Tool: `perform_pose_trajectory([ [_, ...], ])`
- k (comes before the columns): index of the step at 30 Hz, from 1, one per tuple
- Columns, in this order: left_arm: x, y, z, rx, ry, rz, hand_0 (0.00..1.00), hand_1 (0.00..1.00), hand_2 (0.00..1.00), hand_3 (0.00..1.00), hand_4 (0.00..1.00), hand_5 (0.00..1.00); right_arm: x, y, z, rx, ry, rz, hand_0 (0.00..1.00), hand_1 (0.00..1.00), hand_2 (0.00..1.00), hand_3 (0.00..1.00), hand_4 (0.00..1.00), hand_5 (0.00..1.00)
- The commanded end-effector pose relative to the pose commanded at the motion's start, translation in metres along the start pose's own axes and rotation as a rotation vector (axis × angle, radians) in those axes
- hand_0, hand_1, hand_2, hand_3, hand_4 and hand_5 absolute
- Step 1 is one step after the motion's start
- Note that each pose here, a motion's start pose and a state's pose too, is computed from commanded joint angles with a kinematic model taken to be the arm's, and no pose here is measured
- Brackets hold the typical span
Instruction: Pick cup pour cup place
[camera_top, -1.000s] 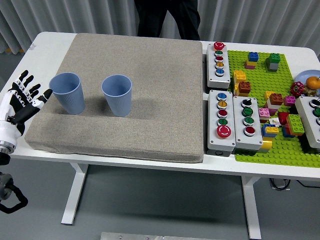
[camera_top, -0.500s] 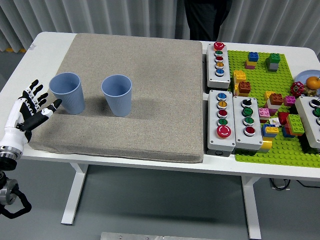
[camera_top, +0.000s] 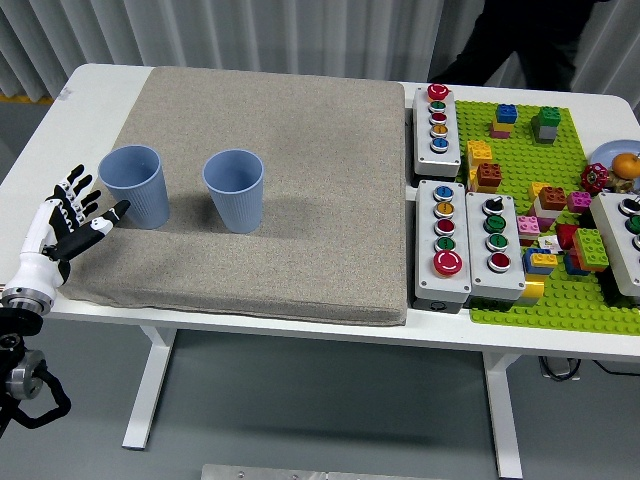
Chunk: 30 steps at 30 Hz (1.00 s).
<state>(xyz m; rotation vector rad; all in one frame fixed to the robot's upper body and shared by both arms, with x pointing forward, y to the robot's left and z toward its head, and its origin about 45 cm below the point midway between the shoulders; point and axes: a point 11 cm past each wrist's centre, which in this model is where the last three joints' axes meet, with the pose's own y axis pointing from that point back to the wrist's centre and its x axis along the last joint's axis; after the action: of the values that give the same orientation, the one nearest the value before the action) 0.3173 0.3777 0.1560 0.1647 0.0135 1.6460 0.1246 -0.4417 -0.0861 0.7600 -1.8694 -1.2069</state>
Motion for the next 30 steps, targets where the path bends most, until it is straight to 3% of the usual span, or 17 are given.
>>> perform_pose_trajectory([
  [30,-0.014,-0.012,-0.004,0.023,-0.064,-0.038,0.923,0.921,0.998,0.998,0.949,0.309,-0.001,0.001,-0.003,0.008,-0.007,-0.001,0.712,0.658,0.627,0.594,0.002,0.127],
])
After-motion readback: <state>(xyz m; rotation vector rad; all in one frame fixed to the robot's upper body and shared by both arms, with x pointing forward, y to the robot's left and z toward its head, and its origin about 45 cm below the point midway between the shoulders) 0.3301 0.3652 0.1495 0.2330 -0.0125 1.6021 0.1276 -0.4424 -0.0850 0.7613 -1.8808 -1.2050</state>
